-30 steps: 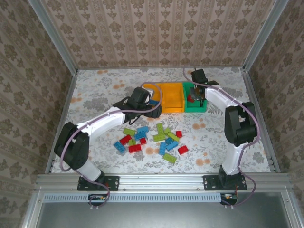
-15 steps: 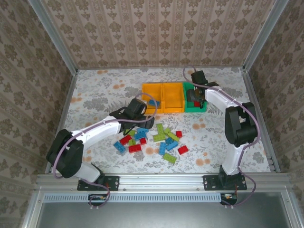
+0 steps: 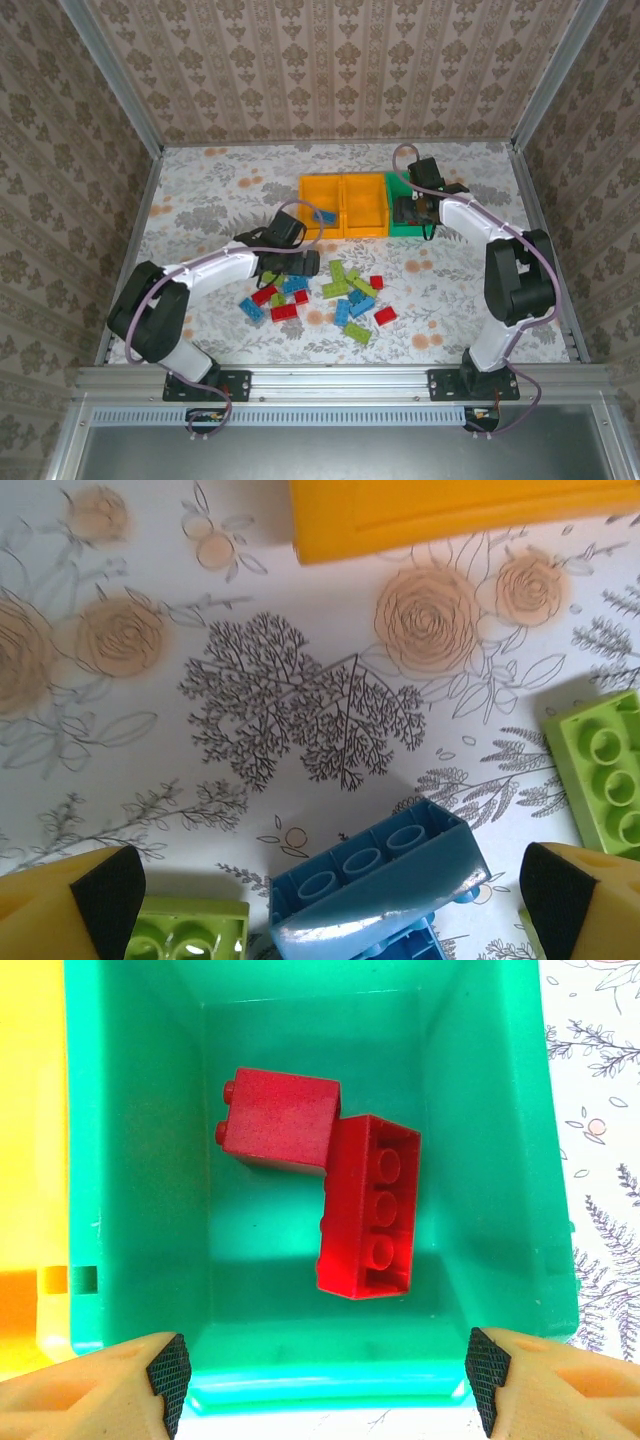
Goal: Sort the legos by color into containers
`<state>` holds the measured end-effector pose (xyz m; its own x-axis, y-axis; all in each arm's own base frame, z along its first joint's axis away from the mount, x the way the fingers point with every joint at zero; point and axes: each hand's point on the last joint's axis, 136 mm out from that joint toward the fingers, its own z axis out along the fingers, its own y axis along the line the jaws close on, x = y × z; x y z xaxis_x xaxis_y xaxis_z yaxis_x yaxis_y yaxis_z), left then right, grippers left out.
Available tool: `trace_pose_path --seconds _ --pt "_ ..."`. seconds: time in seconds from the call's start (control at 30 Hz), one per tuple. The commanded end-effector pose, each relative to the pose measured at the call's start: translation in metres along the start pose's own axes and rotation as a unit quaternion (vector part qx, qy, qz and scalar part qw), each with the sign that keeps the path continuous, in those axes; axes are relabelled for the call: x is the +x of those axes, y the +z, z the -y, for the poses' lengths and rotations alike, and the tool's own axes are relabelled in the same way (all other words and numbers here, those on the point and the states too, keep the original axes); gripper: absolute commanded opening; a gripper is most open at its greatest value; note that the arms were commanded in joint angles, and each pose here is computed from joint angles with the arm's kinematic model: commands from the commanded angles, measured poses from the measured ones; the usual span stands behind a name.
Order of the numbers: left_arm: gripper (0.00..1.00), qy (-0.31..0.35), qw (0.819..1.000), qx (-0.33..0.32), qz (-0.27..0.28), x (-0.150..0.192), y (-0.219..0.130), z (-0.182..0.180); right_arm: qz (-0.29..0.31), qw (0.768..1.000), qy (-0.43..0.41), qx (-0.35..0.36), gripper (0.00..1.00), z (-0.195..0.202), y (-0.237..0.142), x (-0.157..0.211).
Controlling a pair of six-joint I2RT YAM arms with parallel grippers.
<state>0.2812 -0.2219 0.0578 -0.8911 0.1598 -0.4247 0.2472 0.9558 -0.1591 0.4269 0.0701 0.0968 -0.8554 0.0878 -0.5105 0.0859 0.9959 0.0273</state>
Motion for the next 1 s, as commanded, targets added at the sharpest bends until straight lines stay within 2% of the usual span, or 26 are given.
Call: trace_pose_path --seconds 0.0,0.47,0.67,0.97 --pt "0.98 -0.009 1.000 0.013 -0.022 0.003 0.004 0.014 0.015 1.000 0.013 -0.012 0.77 -0.002 -0.010 -0.003" --pt "0.91 -0.018 0.998 0.008 -0.062 0.013 0.025 0.020 0.017 1.000 0.013 -0.010 0.77 0.000 -0.011 0.001" --pt "0.79 -0.006 0.998 0.011 -0.067 0.011 0.029 0.026 0.018 1.000 0.011 -0.007 0.78 0.002 -0.012 0.001" --pt "0.81 0.005 0.998 0.006 -0.059 0.005 0.028 0.026 0.018 1.000 0.010 -0.007 0.78 0.001 -0.012 0.002"
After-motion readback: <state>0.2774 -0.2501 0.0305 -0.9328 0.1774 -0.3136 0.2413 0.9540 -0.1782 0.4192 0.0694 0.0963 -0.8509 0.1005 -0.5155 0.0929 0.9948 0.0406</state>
